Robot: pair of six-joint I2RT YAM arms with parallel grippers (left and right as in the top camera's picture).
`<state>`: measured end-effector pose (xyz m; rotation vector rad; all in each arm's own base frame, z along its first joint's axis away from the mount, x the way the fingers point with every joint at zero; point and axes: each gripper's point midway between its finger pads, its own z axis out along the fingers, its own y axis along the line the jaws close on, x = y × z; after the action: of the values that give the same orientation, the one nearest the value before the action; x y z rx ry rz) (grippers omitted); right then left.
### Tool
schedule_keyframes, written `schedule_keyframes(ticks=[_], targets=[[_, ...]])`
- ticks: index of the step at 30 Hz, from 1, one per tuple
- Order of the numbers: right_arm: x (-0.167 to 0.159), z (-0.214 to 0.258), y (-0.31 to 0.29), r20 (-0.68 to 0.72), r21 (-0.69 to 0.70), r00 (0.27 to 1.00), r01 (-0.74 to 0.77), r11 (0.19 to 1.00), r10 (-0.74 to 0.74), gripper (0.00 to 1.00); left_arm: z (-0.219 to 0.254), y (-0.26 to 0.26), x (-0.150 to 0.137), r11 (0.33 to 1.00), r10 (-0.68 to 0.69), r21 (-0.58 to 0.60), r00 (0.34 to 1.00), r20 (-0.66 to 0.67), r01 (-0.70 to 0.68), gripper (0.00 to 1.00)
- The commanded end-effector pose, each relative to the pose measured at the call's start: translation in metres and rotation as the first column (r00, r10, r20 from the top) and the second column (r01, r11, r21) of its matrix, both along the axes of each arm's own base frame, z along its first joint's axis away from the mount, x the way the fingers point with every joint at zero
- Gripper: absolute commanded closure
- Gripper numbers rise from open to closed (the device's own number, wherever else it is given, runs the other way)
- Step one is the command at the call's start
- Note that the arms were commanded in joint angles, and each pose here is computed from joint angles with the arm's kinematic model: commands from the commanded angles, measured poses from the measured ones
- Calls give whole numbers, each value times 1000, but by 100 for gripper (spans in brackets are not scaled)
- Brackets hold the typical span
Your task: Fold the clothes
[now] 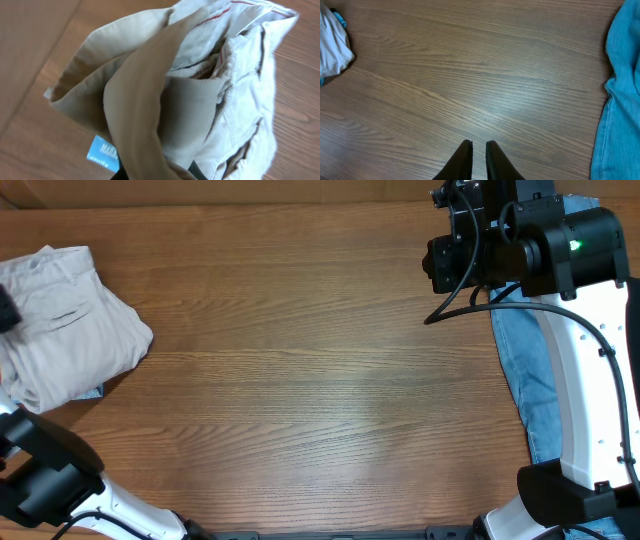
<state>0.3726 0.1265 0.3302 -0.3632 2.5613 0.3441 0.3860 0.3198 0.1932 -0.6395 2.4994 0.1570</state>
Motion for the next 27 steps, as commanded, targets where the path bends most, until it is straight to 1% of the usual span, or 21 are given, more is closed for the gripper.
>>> schedule_keyframes(ticks=[1,2,3,4,6,8,9,10,12,14,15,16,17,19,20,21,24,27], targets=[[-2,5,-1,14,1,1000,6,1000,-6,86,-3,33,-26,966,253,-61,967,12,-251,33],[-2,5,-1,14,1,1000,6,1000,-6,86,-4,39,-36,936,342,-95,940,12,-340,6],[-2,5,-1,14,1,1000,6,1000,-6,86,-5,40,-41,919,378,-126,926,9,-374,0],[-2,5,-1,15,1,1000,7,1000,-7,86,-5,39,-44,912,386,-154,922,11,-380,0],[-1,6,-1,21,2,1000,7,1000,-7,86,-3,39,-47,909,389,-168,921,18,-381,0],[2,8,-1,33,5,999,7,1000,-7,76,2,43,-54,898,423,-144,906,11,-417,0],[3,9,-1,39,7,999,9,1000,-9,67,8,46,-63,878,468,-116,884,2,-464,0],[5,9,-2,42,12,999,19,1000,-19,66,14,48,-67,866,492,-101,871,2,-489,0],[7,10,-5,41,23,998,44,999,-45,65,33,42,-66,874,480,-113,877,38,-473,0],[10,11,-10,45,29,997,64,998,-65,63,61,20,-50,916,384,-176,915,123,-360,0],[14,13,-15,50,41,994,92,995,-94,63,78,5,-41,940,315,-193,933,172,-282,0],[26,19,-28,69,86,981,173,981,-179,56,120,-41,-24,978,155,-175,951,268,-110,0],[28,21,-31,72,96,977,192,977,-199,50,136,-64,-16,988,78,-147,951,298,-35,0],[37,26,-42,93,126,964,237,963,-249,31,161,-111,-3,993,-64,-77,940,336,95,0],[41,29,-45,107,138,960,244,960,-259,19,171,-137,4,986,-140,-41,926,350,164,0],[45,32,-49,120,146,956,249,957,-267,0,181,-164,11,971,-219,-7,906,362,238,0],[52,34,-57,144,146,950,258,955,-278,0,192,-237,26,920,-378,43,850,368,390,0],[58,30,-61,161,119,954,237,964,-254,0,183,-300,37,855,-502,54,799,331,515,0]])
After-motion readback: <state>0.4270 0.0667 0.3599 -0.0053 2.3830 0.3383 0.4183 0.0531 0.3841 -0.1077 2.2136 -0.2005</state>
